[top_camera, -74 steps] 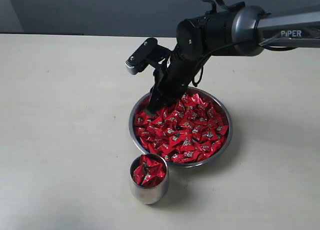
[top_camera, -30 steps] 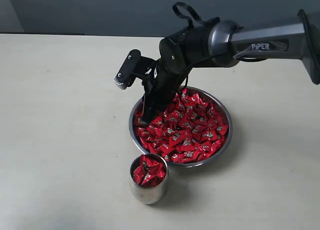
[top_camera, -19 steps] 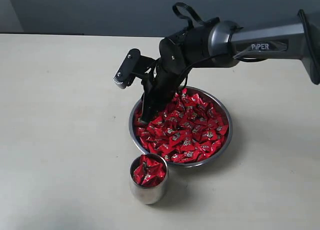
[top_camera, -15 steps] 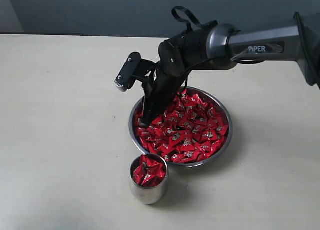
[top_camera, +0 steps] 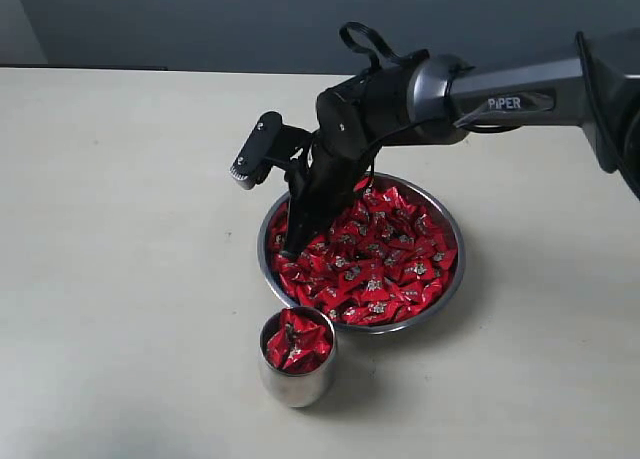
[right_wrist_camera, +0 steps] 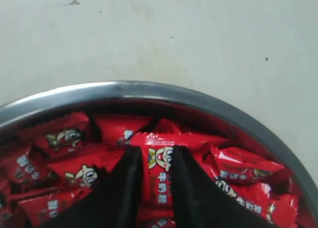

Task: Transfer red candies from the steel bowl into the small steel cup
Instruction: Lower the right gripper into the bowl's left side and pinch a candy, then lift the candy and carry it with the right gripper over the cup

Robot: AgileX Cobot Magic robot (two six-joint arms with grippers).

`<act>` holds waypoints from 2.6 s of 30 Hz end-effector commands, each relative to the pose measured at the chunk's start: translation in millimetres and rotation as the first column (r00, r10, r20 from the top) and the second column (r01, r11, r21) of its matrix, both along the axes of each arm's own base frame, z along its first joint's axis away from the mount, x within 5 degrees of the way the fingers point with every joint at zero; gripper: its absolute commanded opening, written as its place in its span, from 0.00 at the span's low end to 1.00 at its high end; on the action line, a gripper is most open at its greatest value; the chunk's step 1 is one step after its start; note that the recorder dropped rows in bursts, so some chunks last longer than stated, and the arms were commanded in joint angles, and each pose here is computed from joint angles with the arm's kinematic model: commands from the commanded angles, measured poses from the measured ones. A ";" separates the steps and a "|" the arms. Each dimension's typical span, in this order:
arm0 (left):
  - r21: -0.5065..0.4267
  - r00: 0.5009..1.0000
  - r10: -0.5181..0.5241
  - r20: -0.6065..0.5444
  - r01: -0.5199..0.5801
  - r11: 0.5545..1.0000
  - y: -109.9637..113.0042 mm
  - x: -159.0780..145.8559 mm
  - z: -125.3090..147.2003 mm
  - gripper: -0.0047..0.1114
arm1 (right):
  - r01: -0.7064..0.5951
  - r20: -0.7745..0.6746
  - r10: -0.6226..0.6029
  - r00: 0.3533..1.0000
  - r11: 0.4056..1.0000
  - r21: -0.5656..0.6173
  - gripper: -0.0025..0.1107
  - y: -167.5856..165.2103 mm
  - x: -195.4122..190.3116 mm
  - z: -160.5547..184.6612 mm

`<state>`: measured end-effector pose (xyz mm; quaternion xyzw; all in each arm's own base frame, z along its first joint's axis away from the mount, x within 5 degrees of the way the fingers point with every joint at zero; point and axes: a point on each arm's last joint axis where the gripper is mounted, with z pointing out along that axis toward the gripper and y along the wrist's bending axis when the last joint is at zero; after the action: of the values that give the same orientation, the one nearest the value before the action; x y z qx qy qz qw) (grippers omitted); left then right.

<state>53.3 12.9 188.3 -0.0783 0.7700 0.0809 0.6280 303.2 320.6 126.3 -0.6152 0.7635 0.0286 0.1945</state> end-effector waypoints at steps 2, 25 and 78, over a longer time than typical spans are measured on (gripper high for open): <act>-0.001 1.000 0.001 0.003 -0.001 1.000 0.0 -0.2 -0.9 0.04 | -0.004 0.006 0.004 1.000 1.000 -0.002 0.02 0.9 0.0 1.7; -0.001 1.000 0.001 0.003 -0.001 1.000 0.0 -0.2 -0.9 0.04 | 0.529 0.082 -0.523 0.849 0.841 -0.113 0.02 -41.3 6.4 47.7; -0.001 1.000 0.001 0.003 -0.001 1.000 0.0 -0.2 -0.9 0.04 | 0.508 -0.485 -0.399 0.778 0.853 0.114 0.02 -63.9 -80.0 116.0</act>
<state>53.3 12.9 188.3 -0.0783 0.7700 0.0809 0.6280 226.5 251.3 235.7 -0.3589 0.9152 0.1658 0.0786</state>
